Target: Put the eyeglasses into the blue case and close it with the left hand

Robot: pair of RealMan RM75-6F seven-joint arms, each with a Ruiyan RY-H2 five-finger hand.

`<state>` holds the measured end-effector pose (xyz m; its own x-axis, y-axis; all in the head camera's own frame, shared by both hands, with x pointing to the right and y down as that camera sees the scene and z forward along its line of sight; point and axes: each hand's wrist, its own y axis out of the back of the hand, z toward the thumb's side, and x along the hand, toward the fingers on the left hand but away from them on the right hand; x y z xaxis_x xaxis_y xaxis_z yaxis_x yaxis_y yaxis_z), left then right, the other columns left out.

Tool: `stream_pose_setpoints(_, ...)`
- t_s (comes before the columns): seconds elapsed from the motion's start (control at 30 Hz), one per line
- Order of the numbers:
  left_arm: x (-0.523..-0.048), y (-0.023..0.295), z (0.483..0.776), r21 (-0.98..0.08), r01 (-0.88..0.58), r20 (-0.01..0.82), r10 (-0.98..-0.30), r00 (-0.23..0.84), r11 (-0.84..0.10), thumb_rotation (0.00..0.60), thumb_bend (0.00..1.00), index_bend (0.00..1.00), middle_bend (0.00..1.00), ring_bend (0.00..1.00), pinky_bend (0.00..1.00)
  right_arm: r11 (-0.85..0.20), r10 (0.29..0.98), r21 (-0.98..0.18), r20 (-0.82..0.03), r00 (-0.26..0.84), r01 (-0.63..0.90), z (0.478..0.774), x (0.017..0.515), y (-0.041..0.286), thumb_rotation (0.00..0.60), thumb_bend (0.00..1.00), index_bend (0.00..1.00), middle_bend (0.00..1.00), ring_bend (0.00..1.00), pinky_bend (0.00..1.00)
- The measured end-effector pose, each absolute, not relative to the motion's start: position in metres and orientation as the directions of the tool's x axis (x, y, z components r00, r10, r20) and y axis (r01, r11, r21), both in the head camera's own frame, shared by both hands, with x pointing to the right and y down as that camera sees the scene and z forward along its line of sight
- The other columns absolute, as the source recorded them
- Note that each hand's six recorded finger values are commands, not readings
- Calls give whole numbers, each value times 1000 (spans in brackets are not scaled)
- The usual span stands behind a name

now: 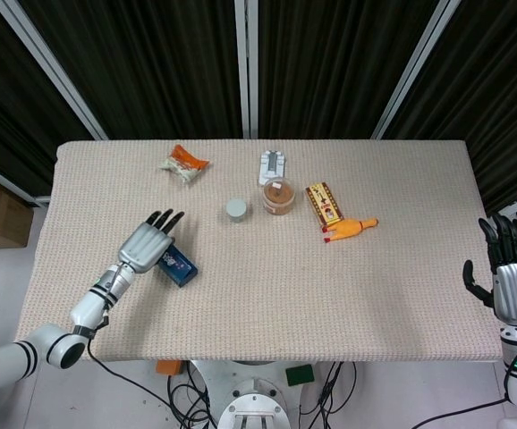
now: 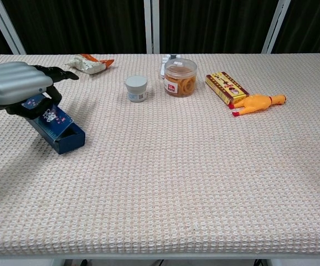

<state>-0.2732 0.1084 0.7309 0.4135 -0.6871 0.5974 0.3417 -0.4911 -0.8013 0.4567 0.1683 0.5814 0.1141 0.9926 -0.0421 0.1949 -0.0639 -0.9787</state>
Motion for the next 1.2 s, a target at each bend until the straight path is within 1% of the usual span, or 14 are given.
stream_pose_setpoints(0.47,-261,102,741,-808,344,587,-699,408,-479,600,531,642,0,0,149,-72,993,-978,-52,105,196,584,461,170,600,583,0,0,0,0)
stream_pose_setpoints(0.53,-259,101,743,-808,345,587,-701,406,-477,600,527,614,0,0,149,-72,993,-978,-52,104,195,584,462,170,600,583,0,0,0,0)
stream_pose_setpoints(0.6,-257,101,745,-806,346,589,-700,403,-479,600,513,536,0,0,149,-72,993,-978,-52,104,195,584,462,170,600,583,0,0,0,0)
stream_pose_setpoints(0.63,-256,101,746,-806,347,589,-700,403,-479,600,500,480,0,0,149,-72,993,-978,-53,103,195,584,462,170,600,583,0,0,0,0)
stream_pose_setpoints(0.67,-254,101,747,-807,348,589,-700,404,-478,600,473,387,0,0,149,-72,993,-978,-53,103,194,584,463,170,600,583,0,0,0,0)
stream_pose_setpoints(0.73,-252,101,748,-809,347,586,-702,404,-475,600,437,238,0,0,149,-70,994,-978,-51,101,194,584,463,170,600,583,0,0,0,0)
stream_pose_setpoints(0.8,-251,100,749,-813,342,579,-708,404,-470,600,410,52,0,0,147,-68,994,-979,-50,100,194,583,464,170,600,583,0,0,0,0)
stream_pose_setpoints(0.87,-248,99,748,-824,329,565,-718,406,-461,600,400,4,0,0,147,-67,994,-979,-48,99,194,583,465,170,600,583,0,0,0,0)
stream_pose_setpoints(1.1,-242,94,744,-865,283,501,-748,434,-415,600,349,0,5,0,146,-62,994,-979,-43,98,193,582,465,170,600,583,0,0,0,0)
stream_pose_setpoints(1.2,-243,93,744,-873,271,486,-755,439,-405,600,309,0,17,0,147,-60,994,-979,-42,97,193,581,465,170,600,583,0,0,0,0)
